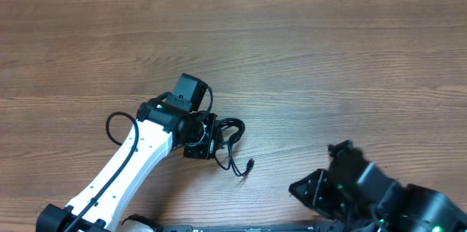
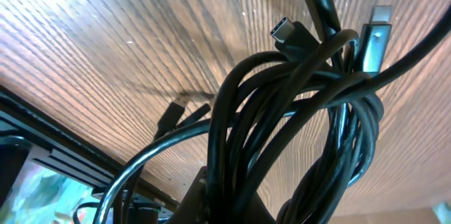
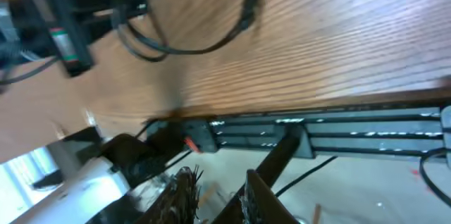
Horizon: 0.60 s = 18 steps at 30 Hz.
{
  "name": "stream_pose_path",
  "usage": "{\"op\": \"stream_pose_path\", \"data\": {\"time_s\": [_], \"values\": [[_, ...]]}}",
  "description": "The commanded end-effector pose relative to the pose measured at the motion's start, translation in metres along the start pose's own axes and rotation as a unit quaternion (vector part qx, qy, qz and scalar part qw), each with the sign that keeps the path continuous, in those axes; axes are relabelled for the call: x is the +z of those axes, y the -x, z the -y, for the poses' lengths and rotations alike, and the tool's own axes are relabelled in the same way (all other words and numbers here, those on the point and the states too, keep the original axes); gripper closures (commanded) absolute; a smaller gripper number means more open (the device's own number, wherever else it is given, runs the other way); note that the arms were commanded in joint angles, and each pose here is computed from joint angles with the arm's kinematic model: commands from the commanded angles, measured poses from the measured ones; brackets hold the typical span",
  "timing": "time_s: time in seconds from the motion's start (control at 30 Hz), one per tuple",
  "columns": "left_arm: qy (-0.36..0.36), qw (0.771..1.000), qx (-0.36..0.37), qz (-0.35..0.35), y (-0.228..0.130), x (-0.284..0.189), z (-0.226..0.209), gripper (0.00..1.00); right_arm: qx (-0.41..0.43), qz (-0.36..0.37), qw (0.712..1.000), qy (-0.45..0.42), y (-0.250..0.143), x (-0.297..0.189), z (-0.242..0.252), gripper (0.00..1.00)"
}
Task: Untangle cables
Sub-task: 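Open the right gripper and withdraw it down-right, leaving coil in left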
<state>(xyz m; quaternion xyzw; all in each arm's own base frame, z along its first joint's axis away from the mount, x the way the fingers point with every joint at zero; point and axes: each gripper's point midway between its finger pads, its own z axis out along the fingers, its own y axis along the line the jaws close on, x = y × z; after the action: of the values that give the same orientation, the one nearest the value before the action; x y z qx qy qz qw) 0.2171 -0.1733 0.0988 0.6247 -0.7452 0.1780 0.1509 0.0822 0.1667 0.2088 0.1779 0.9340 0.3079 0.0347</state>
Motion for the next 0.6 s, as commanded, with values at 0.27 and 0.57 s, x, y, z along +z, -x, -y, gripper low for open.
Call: {"op": "stream_pose_path", "data": {"time_s": [0.27, 0.57], "values": [[-0.011, 1.0, 0.006, 0.004, 0.002, -0.003, 0.007, 0.96, -0.026, 0.009, 0.998, 0.054, -0.037, 0.046, -0.035, 0.47], [-0.01, 1.0, 0.01, 0.006, 0.002, -0.003, 0.007, 0.96, -0.038, -0.015, 0.999, 0.013, -0.054, 0.088, -0.043, 0.29]]}}
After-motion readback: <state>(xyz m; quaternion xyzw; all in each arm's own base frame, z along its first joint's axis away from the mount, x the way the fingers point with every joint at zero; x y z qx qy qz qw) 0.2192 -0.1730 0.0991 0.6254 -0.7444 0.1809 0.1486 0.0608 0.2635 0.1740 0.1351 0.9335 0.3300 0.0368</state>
